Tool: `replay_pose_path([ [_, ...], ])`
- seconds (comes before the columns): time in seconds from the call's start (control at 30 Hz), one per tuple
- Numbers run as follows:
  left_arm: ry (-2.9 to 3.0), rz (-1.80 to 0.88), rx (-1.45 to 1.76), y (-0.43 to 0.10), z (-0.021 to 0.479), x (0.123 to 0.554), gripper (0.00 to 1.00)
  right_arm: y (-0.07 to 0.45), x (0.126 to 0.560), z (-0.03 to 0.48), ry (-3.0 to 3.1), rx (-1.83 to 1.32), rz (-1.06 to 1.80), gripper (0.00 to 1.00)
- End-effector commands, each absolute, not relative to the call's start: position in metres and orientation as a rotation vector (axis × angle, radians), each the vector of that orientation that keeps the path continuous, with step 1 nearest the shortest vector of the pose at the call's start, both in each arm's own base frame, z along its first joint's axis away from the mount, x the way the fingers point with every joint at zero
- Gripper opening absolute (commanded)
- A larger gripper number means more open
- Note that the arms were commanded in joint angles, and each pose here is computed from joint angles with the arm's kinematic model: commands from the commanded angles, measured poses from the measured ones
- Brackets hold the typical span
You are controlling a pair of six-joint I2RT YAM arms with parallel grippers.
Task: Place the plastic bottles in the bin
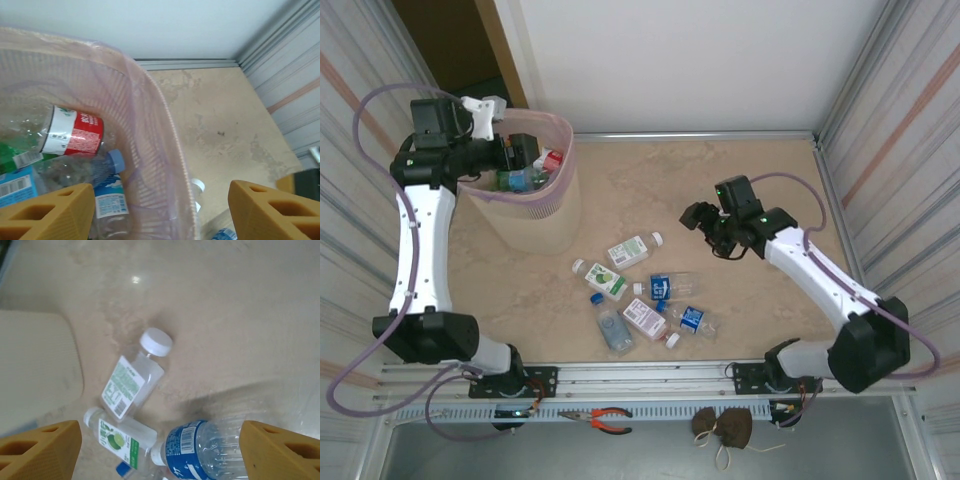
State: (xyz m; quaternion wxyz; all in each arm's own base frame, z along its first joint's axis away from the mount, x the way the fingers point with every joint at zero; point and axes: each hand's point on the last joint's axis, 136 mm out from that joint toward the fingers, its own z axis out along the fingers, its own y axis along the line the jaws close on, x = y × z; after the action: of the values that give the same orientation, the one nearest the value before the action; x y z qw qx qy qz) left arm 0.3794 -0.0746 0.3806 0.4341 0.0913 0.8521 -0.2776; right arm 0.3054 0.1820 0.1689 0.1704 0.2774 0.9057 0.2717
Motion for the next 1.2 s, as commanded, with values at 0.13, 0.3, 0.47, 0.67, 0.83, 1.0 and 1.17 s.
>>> replay_pose_path([
  [0.13,1.967,-0.811,0.257,-0.089,0.402,0.356,0.71,0.212,0.313,0.125,2.612,1.41,0.738,0.76],
  [0.3,1.927,-0.857,0.246,-0.093,0.403,0.351,0.71,0.244,0.33,0.096,2.661,1.517,0.77,0.73],
  [0.47,1.914,-0.885,0.251,-0.096,0.404,0.347,0.71,0.264,0.345,0.07,2.693,1.568,0.757,0.71],
  [0.67,1.895,-0.895,0.265,-0.098,0.411,0.345,0.7,0.276,0.36,0.051,2.708,1.605,0.732,0.69],
  [0.83,1.893,-0.898,0.264,-0.098,0.414,0.345,0.7,0.276,0.364,0.034,2.708,1.669,0.701,0.66],
  [1.0,1.886,-0.903,0.267,-0.099,0.417,0.345,0.7,0.28,0.364,0.021,2.729,1.718,0.713,0.61],
  [1.17,1.888,-0.911,0.264,-0.1,0.416,0.344,0.69,0.275,0.364,0.017,2.71,1.748,0.691,0.53],
])
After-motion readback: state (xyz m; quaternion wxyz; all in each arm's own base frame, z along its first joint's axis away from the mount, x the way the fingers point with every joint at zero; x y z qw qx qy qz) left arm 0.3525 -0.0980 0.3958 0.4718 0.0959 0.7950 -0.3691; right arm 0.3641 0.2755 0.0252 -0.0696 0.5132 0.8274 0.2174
